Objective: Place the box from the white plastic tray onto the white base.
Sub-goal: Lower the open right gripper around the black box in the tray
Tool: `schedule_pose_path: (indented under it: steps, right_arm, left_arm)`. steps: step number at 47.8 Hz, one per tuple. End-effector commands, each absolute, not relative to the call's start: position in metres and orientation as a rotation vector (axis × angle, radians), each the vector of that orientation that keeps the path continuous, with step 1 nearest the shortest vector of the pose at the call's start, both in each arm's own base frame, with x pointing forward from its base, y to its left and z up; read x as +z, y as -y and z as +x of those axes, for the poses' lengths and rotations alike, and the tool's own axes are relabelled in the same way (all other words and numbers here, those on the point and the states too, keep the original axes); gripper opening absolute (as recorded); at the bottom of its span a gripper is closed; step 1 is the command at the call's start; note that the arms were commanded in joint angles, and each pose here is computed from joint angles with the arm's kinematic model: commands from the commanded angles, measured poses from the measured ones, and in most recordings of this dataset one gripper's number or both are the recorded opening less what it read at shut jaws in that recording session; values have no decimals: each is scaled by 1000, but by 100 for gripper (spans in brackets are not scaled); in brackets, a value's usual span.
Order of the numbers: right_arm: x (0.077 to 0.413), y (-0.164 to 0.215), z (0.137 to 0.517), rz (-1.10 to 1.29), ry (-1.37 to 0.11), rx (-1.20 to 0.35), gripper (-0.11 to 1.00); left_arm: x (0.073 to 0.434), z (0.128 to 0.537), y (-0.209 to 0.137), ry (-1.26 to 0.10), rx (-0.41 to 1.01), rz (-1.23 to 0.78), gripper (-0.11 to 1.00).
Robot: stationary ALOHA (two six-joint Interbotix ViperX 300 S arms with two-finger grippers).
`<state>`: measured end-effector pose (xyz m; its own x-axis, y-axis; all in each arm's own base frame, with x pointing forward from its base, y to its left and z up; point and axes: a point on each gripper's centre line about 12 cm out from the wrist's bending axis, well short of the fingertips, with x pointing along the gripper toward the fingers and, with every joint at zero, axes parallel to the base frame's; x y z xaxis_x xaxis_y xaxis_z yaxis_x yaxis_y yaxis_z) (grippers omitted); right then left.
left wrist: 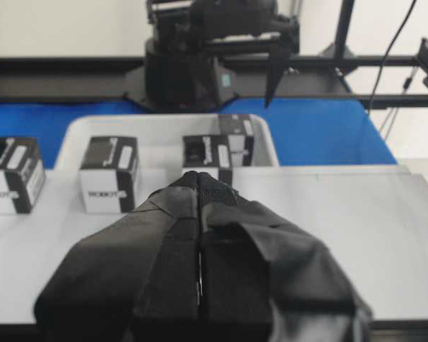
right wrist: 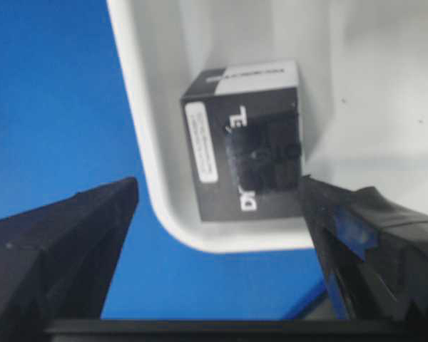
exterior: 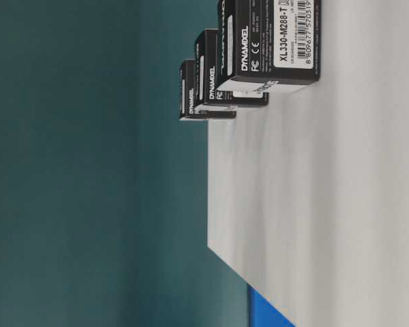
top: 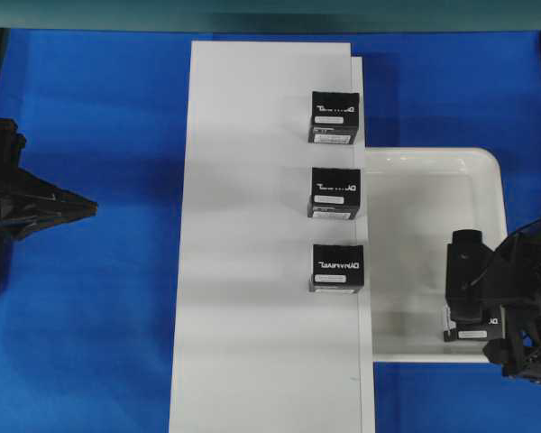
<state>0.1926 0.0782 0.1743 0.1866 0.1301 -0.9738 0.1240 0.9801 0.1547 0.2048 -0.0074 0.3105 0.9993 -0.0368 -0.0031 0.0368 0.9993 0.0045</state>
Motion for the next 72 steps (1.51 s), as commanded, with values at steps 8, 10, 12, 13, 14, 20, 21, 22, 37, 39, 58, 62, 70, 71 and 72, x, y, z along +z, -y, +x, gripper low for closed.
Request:
schedule_pose_path:
  steps: [8, 10, 12, 13, 14, 20, 21, 22, 37, 39, 58, 62, 70, 71, 72]
  right_arm:
    - [157, -78, 195, 204, -1402, -5, 100]
    - [154, -78, 195, 201, -1402, -5, 100]
    - [151, -78, 194, 201, -1401, -6, 100]
    - [149, -78, 194, 202, -1400, -7, 100]
    - [146, -77, 193, 199, -1404, -9, 100]
    - [134, -74, 190, 168, -1414, -19, 100]
    - [132, -73, 190, 161, -1411, -21, 100]
    - [130, -72, 190, 154, -1413, -22, 100]
    - [122, -67, 192, 149, -1394, -32, 100]
    - [122, -67, 192, 149, -1394, -32, 100]
    - [124, -70, 192, 186, -1397, -34, 89]
    - [127, -71, 193, 195, -1395, -30, 69]
    - [136, -72, 196, 206, -1364, -20, 59]
    - [138, -73, 197, 207, -1358, -17, 59]
    - [141, -73, 198, 210, -1354, -15, 59]
  left_arm:
    - [320, 207, 8, 20, -39, 6, -7]
    - [320, 207, 8, 20, -37, 6, -7]
    - [319, 207, 8, 17, -37, 6, -7]
    - [319, 207, 8, 17, -39, 6, -7]
    - [319, 207, 8, 17, -39, 6, -7]
    - [319, 207, 8, 17, -39, 6, -7]
    - [320, 207, 8, 19, -39, 6, -7]
    - [320, 207, 8, 19, -39, 6, -7]
    - [320, 207, 8, 18, -39, -2, -7]
    - [319, 208, 8, 15, -39, -5, -7]
    - [320, 207, 8, 18, -37, -8, -7]
    - [320, 208, 8, 17, -37, -8, -7]
    - [319, 207, 8, 15, -39, -8, -7]
    - [319, 207, 8, 14, -37, -8, -7]
    - [319, 208, 8, 11, -39, -8, -7]
